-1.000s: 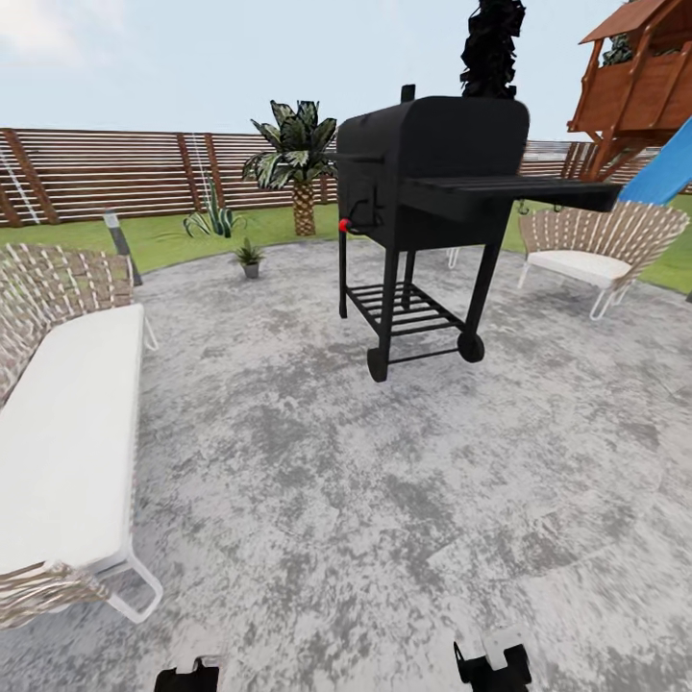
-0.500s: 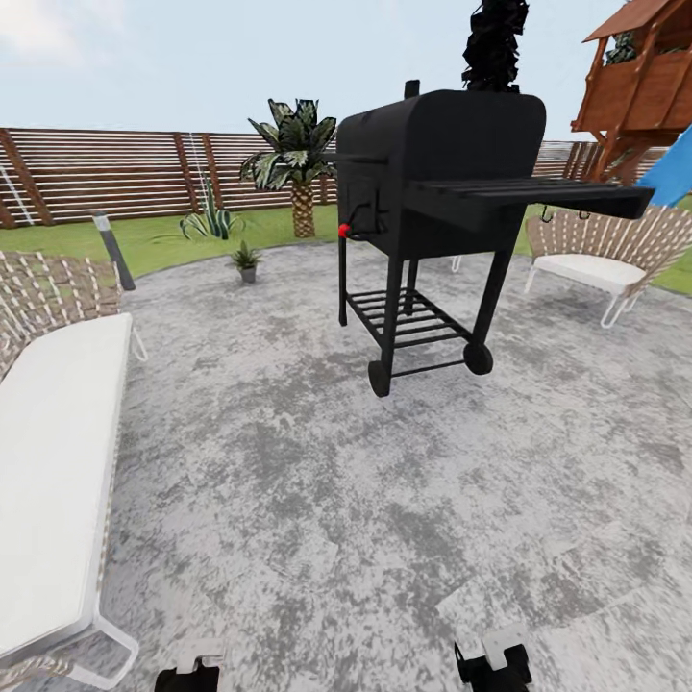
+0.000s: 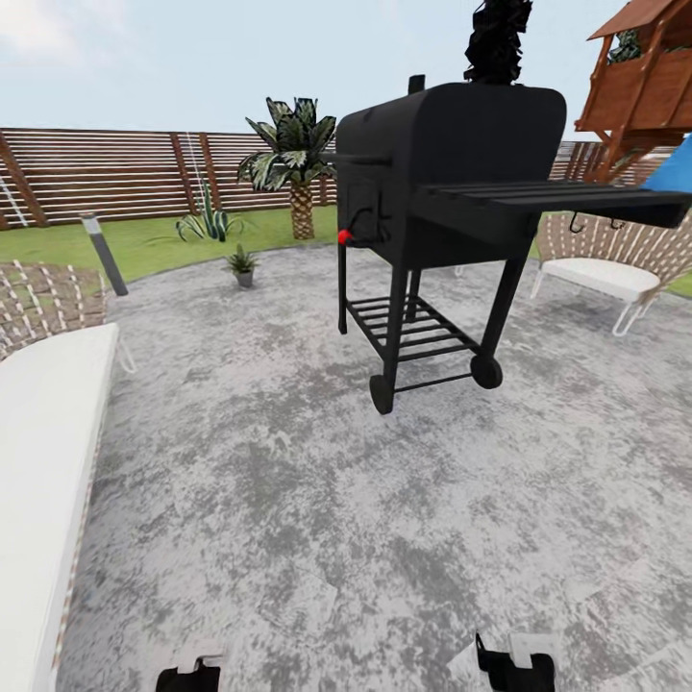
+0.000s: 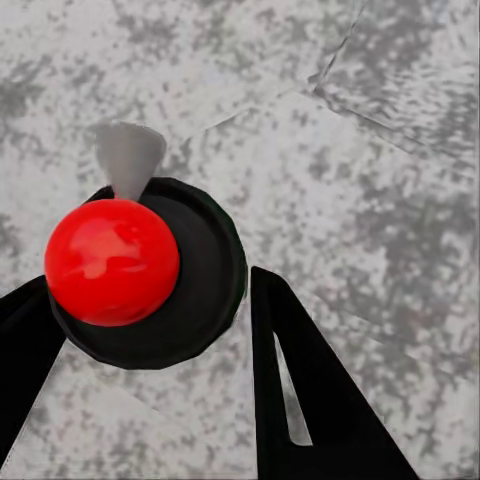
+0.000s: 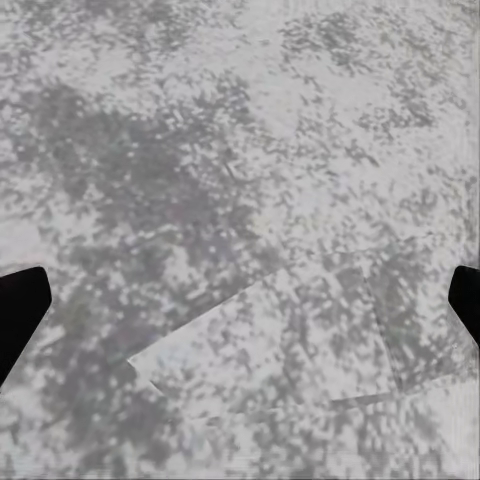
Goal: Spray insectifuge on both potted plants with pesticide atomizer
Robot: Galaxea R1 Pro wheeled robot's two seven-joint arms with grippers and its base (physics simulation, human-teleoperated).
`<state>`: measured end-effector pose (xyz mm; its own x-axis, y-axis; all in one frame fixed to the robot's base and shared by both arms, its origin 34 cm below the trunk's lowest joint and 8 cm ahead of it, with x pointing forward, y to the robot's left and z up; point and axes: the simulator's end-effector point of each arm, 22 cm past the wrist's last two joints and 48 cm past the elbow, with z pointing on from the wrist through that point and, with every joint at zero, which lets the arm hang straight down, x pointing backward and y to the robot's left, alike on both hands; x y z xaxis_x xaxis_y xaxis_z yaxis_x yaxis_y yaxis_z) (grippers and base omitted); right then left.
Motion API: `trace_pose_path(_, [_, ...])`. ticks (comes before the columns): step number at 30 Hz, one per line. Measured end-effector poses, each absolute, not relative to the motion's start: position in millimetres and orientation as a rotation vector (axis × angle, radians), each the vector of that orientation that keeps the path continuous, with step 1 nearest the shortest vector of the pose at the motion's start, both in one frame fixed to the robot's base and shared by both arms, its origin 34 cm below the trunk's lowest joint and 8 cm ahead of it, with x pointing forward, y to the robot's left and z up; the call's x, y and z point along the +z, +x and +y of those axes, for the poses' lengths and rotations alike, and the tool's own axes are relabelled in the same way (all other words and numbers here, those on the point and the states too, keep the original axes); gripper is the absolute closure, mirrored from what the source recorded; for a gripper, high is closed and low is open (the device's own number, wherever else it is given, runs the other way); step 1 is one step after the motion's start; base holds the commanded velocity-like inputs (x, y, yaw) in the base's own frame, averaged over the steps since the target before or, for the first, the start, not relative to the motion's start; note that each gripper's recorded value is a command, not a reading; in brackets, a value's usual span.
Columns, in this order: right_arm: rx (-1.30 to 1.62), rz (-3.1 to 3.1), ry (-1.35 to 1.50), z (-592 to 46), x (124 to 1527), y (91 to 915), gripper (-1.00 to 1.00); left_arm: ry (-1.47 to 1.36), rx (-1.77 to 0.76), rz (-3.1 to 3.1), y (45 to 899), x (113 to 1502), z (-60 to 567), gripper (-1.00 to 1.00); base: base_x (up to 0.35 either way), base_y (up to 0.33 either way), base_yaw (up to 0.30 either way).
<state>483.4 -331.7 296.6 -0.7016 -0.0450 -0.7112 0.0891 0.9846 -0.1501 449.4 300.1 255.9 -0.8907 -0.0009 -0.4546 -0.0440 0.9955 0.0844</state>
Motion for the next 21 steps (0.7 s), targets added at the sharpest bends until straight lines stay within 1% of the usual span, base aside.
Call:
trace_pose_path(3, [-0.226, 2.337, 0.033, -335, 297, 483, -1.0, -0.026, 0.123, 2.667, 450, 256, 298, 1.0, 0.205, 0.0, 0.0])
trace_pose_path(7, [-0.233, 2.335, 0.035, -337, 298, 484, -1.0, -0.013, 0.106, 2.669, 450, 255, 288, 1.0, 0.033, 0.0, 0.026])
trace_pose_path(10, [-0.229, 2.337, 0.032, -336, 297, 484, -1.0, -0.009, 0.099, 2.672, 449, 254, 284, 1.0, 0.017, 0.0, 0.167])
trace_pose_path(12, [-0.228, 2.34, 0.031, -335, 296, 483, -1.0, -0.008, 0.098, 2.675, 448, 253, 283, 1.0, 0.14, -0.042, 0.206])
trace_pose_path(16, [-0.228, 2.343, 0.029, -335, 294, 482, -1.0, -0.008, 0.099, 2.679, 446, 252, 284, 1.0, 0.26, -0.096, 0.199])
trace_pose_path(21, [-0.228, 2.347, 0.028, -335, 293, 481, -1.0, -0.009, 0.1, 2.683, 445, 251, 284, 1.0, 0.3, -0.111, 0.114])
